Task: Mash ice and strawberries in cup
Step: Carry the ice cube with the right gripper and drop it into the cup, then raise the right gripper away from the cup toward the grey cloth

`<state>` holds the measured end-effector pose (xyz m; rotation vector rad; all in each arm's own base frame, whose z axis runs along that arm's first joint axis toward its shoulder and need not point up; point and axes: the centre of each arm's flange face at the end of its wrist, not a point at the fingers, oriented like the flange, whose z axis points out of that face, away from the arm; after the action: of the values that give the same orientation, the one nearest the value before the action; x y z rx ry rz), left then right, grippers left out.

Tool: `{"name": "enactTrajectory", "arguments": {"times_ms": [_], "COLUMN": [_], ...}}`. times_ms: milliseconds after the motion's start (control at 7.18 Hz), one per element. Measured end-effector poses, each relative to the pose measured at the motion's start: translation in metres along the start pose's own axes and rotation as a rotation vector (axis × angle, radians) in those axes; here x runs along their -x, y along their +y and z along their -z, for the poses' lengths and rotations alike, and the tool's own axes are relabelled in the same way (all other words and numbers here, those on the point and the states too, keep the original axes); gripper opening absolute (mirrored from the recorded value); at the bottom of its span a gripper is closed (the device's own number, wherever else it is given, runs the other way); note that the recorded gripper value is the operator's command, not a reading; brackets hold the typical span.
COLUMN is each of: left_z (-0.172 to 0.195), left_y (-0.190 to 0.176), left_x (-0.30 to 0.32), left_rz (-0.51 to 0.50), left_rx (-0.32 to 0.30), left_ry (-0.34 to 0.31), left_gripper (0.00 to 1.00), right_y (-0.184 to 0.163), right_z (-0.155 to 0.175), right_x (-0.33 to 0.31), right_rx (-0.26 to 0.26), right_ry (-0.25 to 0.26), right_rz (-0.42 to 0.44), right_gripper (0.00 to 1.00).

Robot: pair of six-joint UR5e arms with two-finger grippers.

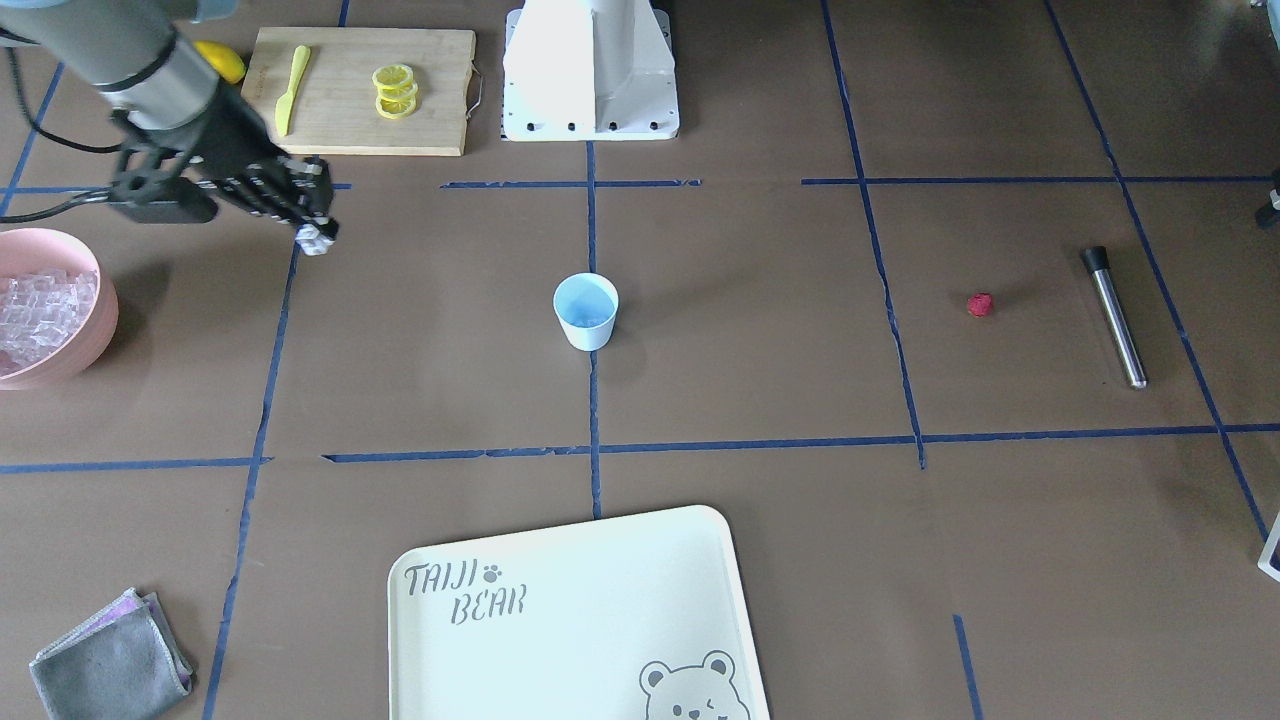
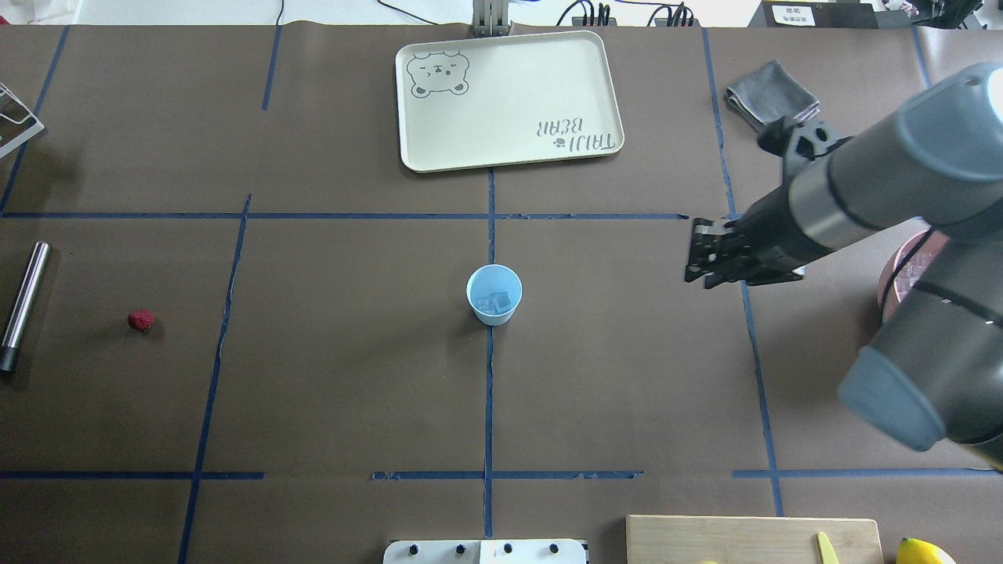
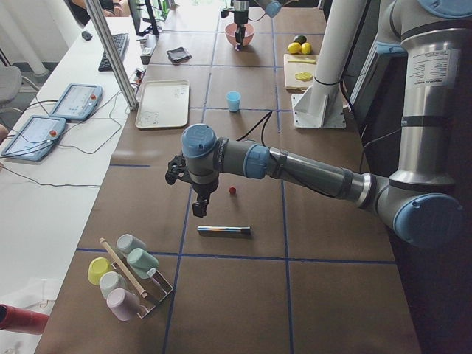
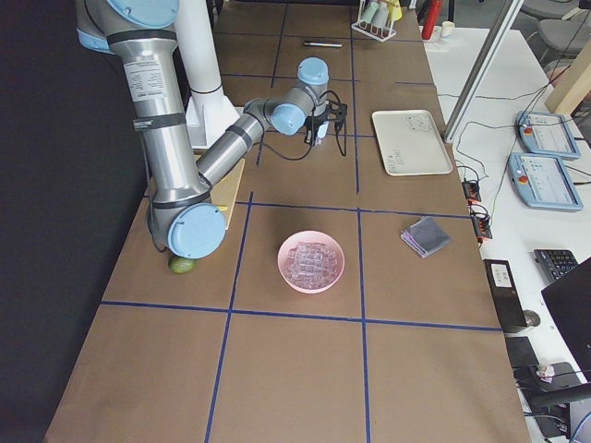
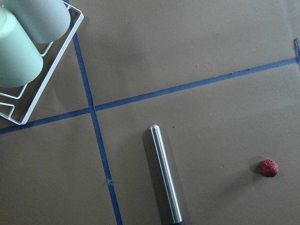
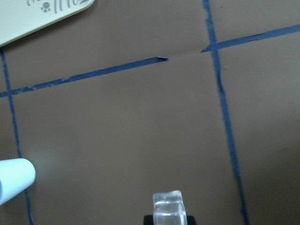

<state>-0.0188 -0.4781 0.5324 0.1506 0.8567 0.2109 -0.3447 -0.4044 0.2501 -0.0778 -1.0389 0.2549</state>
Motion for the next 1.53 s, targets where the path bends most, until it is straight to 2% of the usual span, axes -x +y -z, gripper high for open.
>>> {"name": "enactTrajectory", "arguments": {"times_ms": [279,418,697,836,975,1115,1533], "left_z": [-0.002,-0.004,-0.005,-0.007,-0.009,-0.010,-0.011], "left_y": [0.008,0.010,0.011,0.011,0.012,0.011,0.011], "left_x": [0.001,0.002,0.004,0.005,0.006,0.006,0.007], "left_rz": [0.008,0.013,0.019,0.022,0.024,0.023,0.023], "left_rx": [0.005,0.009,0.013,0.016,0.020,0.022,0.025], "left_ry": [0.011,0.012,0.013,0.013,0.014,0.014,0.013], "left_gripper": [1.00,1.00,1.00,1.00,1.00,1.00,1.00], "right_y": [0.052,0.058,0.050,0.049,0.052,0.055,0.056], "right_z": [-0.048,-0.066,-0.097,-0.108,-0.120,-0.128,-0.130], "right_x": [0.097,0.132,0.166,0.169,0.169,0.169,0.174], "right_rx": [-0.032,-0.049,-0.085,-0.096,-0.106,-0.116,-0.124], "right_ry": [-0.039,-0.041,-0.013,0.003,0.020,0.030,0.034], "right_rz": [-0.069,-0.088,-0.107,-0.108,-0.105,-0.103,-0.108], "right_gripper": [0.00,0.00,0.01,0.07,0.84,0.99,0.99]}}
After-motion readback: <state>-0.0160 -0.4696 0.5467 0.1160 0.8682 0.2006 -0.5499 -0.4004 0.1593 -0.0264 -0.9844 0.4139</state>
